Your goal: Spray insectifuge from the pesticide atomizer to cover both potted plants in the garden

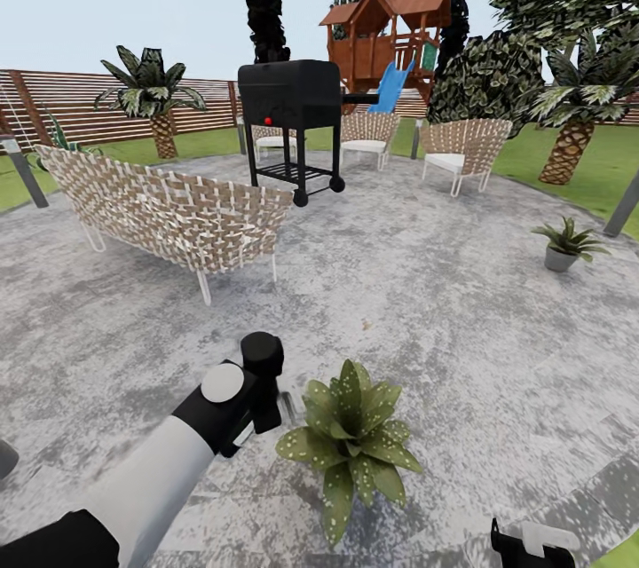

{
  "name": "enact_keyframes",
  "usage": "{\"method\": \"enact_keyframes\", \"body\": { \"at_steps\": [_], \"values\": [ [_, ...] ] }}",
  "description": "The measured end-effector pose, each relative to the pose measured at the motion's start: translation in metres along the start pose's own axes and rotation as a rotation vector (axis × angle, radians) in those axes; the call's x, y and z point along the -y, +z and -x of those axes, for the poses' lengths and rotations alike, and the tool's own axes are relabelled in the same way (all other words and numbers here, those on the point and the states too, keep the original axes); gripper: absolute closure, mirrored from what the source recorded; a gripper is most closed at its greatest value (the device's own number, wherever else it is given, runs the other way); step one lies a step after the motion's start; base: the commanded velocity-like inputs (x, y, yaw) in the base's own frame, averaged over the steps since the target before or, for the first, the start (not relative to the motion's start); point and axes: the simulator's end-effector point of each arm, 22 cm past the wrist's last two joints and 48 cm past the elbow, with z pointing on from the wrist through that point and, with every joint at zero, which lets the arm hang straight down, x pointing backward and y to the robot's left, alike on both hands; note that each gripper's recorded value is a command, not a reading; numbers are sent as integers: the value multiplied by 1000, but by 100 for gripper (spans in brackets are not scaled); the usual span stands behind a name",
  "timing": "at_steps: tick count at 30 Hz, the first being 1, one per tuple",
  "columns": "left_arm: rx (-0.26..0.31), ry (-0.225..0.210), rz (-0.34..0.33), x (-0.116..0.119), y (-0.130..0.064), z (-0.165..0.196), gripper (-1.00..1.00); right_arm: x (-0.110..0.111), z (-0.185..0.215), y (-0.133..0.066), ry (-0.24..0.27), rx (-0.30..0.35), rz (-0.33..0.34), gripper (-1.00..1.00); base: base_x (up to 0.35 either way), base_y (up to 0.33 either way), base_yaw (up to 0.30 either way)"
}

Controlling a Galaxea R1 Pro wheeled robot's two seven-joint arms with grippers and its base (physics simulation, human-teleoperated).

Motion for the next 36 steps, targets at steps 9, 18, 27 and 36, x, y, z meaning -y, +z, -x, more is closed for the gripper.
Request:
{"method": "enact_keyframes", "body": {
  "at_steps": [9,18,27,36],
  "values": [
    [-6,-8,-3,-2,2,-5,100,0,0,0,0,0,0,-100,96,-52,0],
    [-17,-100,-19,-22,10,-39,100,0,0,0,0,0,0,-100,10,-8,107],
    [-12,-100,-21,-21,9,-36,100,1,0,0,-1,1,-1,-100,18,-234,66],
    [-12,-100,-22,-21,10,-36,100,1,0,0,-1,0,-1,-100,-222,-215,9]
  ]
}}
